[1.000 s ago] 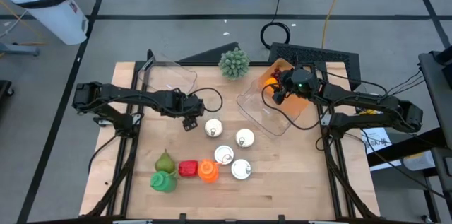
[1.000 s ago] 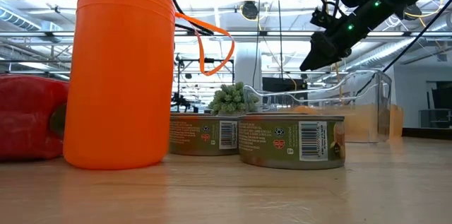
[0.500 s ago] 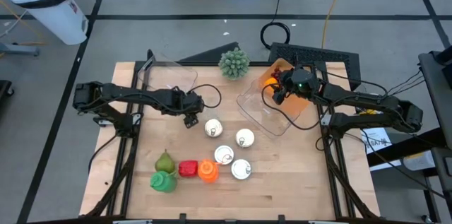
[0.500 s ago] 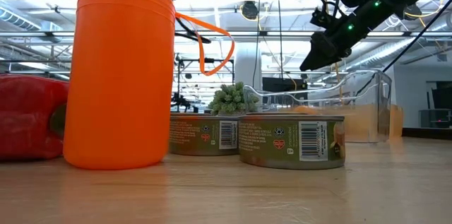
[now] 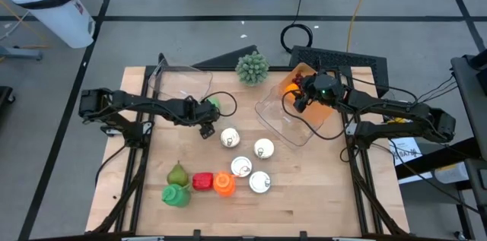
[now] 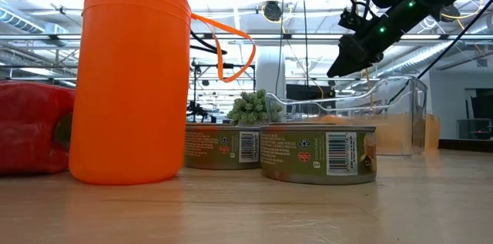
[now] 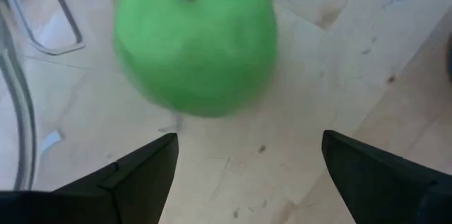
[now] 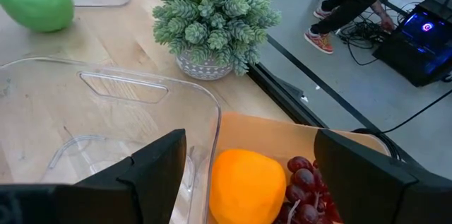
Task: Pick & Place Food Item
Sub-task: Put the green apple into the orange bin
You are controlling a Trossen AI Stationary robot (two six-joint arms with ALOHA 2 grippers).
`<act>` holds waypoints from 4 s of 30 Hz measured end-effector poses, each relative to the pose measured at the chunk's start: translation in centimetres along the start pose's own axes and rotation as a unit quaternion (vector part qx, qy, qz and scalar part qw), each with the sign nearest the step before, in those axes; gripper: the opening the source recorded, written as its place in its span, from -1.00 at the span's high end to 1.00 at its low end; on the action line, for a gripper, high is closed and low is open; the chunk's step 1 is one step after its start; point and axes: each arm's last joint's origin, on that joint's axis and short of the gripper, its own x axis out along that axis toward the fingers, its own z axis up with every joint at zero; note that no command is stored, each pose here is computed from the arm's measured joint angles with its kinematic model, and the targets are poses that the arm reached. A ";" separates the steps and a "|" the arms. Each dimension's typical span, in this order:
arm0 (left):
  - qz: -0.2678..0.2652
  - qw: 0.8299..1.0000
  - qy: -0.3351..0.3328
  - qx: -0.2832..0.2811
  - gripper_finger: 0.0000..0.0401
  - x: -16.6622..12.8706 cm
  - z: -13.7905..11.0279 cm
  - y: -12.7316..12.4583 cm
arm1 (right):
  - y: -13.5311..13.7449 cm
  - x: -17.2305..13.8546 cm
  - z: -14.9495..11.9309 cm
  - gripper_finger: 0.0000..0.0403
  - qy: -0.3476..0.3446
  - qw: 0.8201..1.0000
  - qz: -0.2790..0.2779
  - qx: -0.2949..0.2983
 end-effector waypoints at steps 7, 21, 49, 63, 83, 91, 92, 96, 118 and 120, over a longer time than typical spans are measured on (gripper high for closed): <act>-0.014 0.999 -0.039 -0.020 -0.74 -0.2 0.9 -0.3 | 0.0 0.0 0.0 -0.45 0.000 1.000 0.000 0.000; 0.038 0.986 -0.159 0.043 -0.74 -1.9 5.1 0.5 | 0.0 0.0 0.0 -0.45 0.000 1.000 0.001 -0.002; -0.166 0.983 -0.082 -0.002 -0.74 -3.0 3.2 -1.7 | 0.0 0.0 0.0 -0.45 0.000 1.000 0.000 -0.013; -0.052 0.989 -0.132 0.028 -0.74 -4.4 2.8 -1.2 | 0.0 0.0 0.0 -0.45 0.000 1.000 0.000 -0.013; -0.155 0.957 -0.236 -0.069 -0.74 -2.5 6.6 -2.1 | 0.0 0.0 0.0 -0.45 0.000 1.000 0.000 -0.013; -0.106 0.967 -0.231 0.028 -0.74 -2.3 8.6 -1.3 | 0.0 0.0 0.0 -0.45 0.000 1.000 0.001 -0.013; -0.096 0.968 -0.227 0.048 -0.74 -2.5 8.9 -1.0 | 0.0 0.0 0.0 -0.45 -0.001 1.000 0.000 -0.013; -0.087 0.972 -0.218 0.026 -0.74 -3.2 10.4 1.0 | 0.0 0.0 0.0 -0.45 -0.001 1.000 0.000 -0.009; -0.109 0.966 -0.089 -0.215 -0.74 0.4 12.0 1.4 | 0.0 0.0 0.0 -0.45 -0.001 1.000 0.001 -0.004; -0.112 0.967 -0.091 -0.209 -0.74 0.7 12.1 1.1 | 0.0 0.0 0.0 -0.45 -0.001 1.000 0.001 -0.004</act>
